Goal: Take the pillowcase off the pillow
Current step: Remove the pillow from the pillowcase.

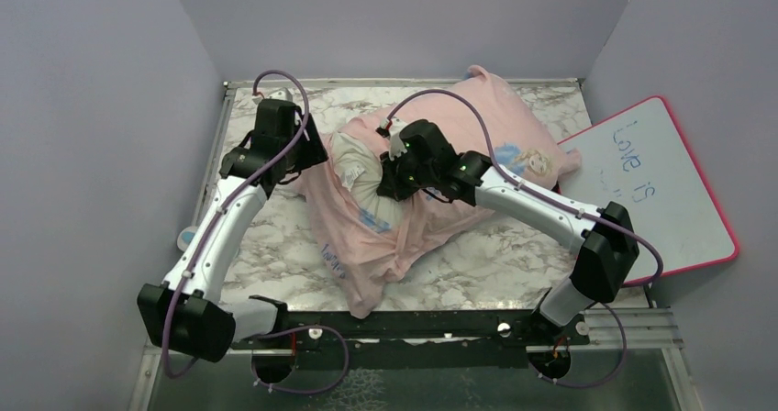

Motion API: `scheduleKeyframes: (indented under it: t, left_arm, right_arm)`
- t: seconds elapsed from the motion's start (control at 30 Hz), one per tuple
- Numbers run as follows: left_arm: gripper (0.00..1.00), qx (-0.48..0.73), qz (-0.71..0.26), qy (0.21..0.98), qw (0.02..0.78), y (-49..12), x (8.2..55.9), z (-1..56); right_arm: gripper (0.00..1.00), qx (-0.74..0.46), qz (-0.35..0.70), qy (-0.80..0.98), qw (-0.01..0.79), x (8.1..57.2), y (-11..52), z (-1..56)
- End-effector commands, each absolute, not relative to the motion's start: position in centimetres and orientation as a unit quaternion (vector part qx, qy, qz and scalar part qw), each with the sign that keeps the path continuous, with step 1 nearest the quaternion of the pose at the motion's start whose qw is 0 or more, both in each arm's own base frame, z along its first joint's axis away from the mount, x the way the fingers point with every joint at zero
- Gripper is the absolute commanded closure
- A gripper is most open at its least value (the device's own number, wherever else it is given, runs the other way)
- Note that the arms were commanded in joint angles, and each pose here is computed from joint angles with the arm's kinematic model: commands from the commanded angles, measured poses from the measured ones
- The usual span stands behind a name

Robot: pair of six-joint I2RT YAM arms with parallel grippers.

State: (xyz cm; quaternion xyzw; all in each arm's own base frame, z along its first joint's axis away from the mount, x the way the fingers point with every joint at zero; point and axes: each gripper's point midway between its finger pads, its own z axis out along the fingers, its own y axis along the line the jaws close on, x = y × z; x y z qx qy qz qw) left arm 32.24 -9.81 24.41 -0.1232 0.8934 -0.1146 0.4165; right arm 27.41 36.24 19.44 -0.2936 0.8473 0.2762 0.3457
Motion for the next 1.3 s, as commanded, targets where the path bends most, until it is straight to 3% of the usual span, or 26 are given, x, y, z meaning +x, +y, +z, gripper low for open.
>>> scheduleKeyframes:
  t: [0.0,0.27,0.37,0.53,0.67,0.83,1.07,1.27]
  left_arm:
    - [0.31,-0.074,-0.215,0.885,0.405,-12.4,34.3,24.2]
    - [0.31,-0.043,-0.258,0.888,0.378,-14.2,34.5,23.0]
    - [0.39,-0.05,-0.24,0.895,0.373,-13.5,34.4,22.2]
    - [0.68,-0.103,-0.119,0.924,0.347,-8.7,33.8,19.2]
    - [0.98,-0.14,-0.049,0.932,0.331,-4.6,32.7,17.1]
    - [1.0,-0.191,-0.062,0.933,0.299,-2.0,32.5,13.6]
    - [1.0,-0.131,-0.249,0.903,0.325,-8.3,33.0,14.7]
    - [1.0,-0.115,-0.309,0.879,0.345,-10.1,31.9,14.9]
  right_arm:
    - [0.99,-0.29,0.261,0.861,0.325,26.8,34.7,18.6]
    - [0.99,-0.291,0.256,0.864,0.321,26.9,34.6,18.3]
    - [0.99,-0.29,0.254,0.866,0.318,26.9,34.6,18.1]
    - [0.99,-0.251,0.21,0.882,0.34,28.5,33.4,18.2]
    - [0.99,-0.232,0.183,0.885,0.36,29.6,32.5,18.8]
    - [0.99,-0.249,0.2,0.881,0.349,29.1,33.3,18.7]
    - [0.99,-0.33,0.288,0.831,0.343,26.7,35.8,21.1]
    - [0.82,-0.409,0.338,0.765,0.366,24.9,38.9,26.3]
